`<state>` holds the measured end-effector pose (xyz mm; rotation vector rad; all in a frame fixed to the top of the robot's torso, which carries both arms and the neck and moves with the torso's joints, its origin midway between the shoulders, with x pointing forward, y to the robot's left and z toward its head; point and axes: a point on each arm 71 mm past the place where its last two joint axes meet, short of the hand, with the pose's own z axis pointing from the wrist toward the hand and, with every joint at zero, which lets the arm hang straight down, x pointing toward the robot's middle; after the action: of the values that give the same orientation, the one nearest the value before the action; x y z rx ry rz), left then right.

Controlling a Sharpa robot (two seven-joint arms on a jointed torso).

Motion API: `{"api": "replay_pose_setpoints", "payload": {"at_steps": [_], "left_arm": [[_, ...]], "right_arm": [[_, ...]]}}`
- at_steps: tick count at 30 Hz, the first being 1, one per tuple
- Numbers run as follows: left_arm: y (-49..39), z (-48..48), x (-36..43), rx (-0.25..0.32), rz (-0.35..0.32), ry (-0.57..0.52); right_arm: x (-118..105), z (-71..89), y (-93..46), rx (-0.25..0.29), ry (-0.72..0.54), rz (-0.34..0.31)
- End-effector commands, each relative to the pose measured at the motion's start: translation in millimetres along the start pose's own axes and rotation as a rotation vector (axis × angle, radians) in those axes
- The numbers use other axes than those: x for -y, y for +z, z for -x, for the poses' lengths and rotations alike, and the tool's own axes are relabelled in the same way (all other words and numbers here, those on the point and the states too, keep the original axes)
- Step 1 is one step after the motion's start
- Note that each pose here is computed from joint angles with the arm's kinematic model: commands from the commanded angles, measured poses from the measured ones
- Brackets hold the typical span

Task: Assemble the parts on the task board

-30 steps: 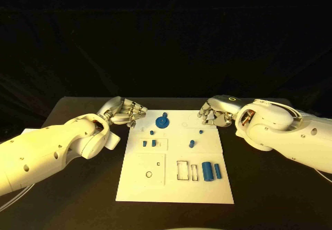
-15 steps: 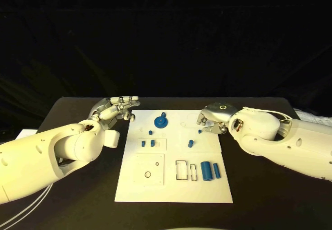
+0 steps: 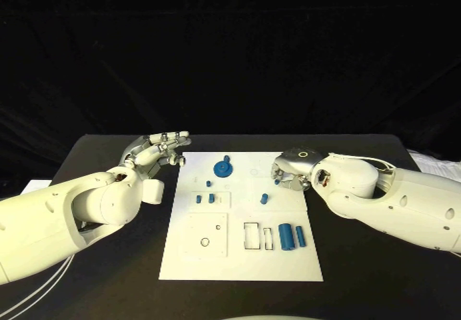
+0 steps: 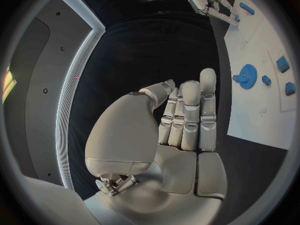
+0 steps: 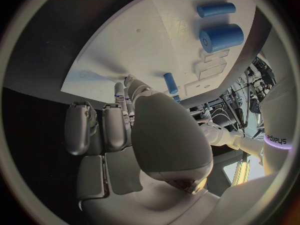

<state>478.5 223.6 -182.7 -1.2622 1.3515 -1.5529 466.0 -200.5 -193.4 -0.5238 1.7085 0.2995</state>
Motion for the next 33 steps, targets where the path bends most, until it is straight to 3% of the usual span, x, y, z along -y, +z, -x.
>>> {"api": "replay_pose_setpoints", "payload": {"at_steps": [1,22,28,33], "left_arm": [[-0.5,-2.1,1.0,-0.016,-0.014,-0.022],[-2.3,-2.6,1.3,-0.019,-0.009,-0.022],[-2.5,-2.9,1.3,-0.02,-0.009,-0.022],[-2.4,-2.6,1.3,-0.019,-0.008,-0.021]], "right_arm": [[-1.2,-3.2,1.2,-0.024,-0.021,0.004],[-3.9,-12.0,7.1,-0.071,-0.032,0.003],[-5.5,-13.4,7.6,-0.062,-0.038,-0.001],[-7.3,-11.0,6.7,-0.023,-0.029,0.001]]}}
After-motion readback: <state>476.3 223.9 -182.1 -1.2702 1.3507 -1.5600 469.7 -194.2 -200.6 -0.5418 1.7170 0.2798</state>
